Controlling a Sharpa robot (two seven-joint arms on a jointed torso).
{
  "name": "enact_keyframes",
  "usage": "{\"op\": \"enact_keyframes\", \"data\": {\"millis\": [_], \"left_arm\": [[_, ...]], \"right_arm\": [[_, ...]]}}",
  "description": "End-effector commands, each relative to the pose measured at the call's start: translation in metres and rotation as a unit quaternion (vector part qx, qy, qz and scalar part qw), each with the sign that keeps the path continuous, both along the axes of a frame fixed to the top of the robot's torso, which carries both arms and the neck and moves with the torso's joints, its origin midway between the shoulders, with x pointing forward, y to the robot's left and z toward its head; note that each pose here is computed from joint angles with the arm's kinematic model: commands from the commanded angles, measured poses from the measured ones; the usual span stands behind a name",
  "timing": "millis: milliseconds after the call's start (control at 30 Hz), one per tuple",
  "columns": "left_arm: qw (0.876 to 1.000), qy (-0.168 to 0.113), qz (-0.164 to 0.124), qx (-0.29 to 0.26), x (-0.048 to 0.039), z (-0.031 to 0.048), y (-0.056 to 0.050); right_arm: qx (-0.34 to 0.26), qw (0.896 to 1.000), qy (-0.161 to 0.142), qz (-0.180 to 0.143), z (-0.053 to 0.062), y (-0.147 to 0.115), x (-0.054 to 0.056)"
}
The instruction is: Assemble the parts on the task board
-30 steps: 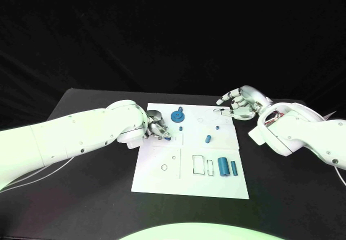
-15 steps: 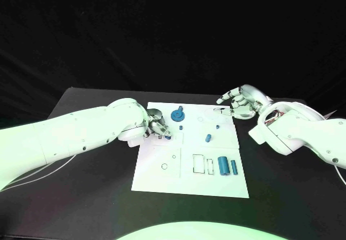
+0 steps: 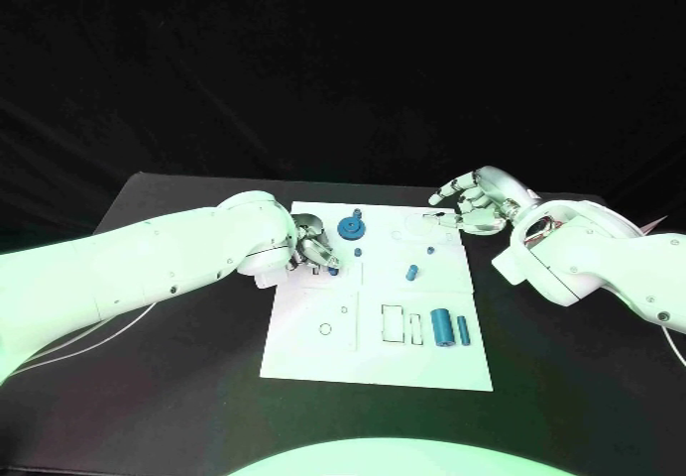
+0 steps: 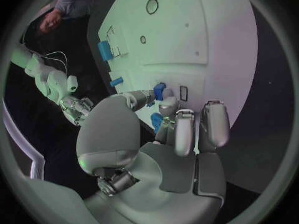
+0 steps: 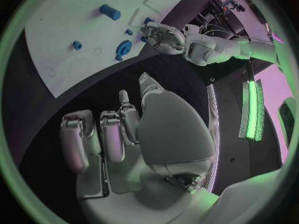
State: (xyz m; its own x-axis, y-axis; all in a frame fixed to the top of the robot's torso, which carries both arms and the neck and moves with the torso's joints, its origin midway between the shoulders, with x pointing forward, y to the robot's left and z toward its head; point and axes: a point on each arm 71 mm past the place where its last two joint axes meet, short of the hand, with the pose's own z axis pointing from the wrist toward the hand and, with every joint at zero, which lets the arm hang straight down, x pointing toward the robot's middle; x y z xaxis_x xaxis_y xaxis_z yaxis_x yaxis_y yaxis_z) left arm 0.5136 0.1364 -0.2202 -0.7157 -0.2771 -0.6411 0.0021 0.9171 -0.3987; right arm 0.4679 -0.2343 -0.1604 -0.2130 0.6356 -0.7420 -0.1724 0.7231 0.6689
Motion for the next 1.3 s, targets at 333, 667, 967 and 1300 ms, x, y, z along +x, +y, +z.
{"op": "enact_keyframes", "data": {"millis": [333, 667, 967, 1300], "left_arm": [[1.000, 0.008, -0.009, 0.002, -0.0019, -0.0029, -0.0056], [1.000, 0.010, -0.011, 0.003, -0.0021, -0.0031, -0.0056], [1.000, 0.010, -0.010, 0.004, -0.0016, -0.0033, -0.0038], [1.000, 0.002, -0.001, 0.004, 0.0004, -0.0027, 0.0012]], "right_arm": [[-0.002, 1.000, -0.002, 0.007, -0.0002, 0.0013, -0.0005], [-0.001, 1.000, -0.002, 0.007, -0.0003, 0.0006, -0.0005], [-0.001, 1.000, -0.003, 0.006, -0.0002, 0.0001, -0.0005], [-0.001, 1.000, -0.008, 0.007, 0.0003, 0.0000, -0.0005]]}}
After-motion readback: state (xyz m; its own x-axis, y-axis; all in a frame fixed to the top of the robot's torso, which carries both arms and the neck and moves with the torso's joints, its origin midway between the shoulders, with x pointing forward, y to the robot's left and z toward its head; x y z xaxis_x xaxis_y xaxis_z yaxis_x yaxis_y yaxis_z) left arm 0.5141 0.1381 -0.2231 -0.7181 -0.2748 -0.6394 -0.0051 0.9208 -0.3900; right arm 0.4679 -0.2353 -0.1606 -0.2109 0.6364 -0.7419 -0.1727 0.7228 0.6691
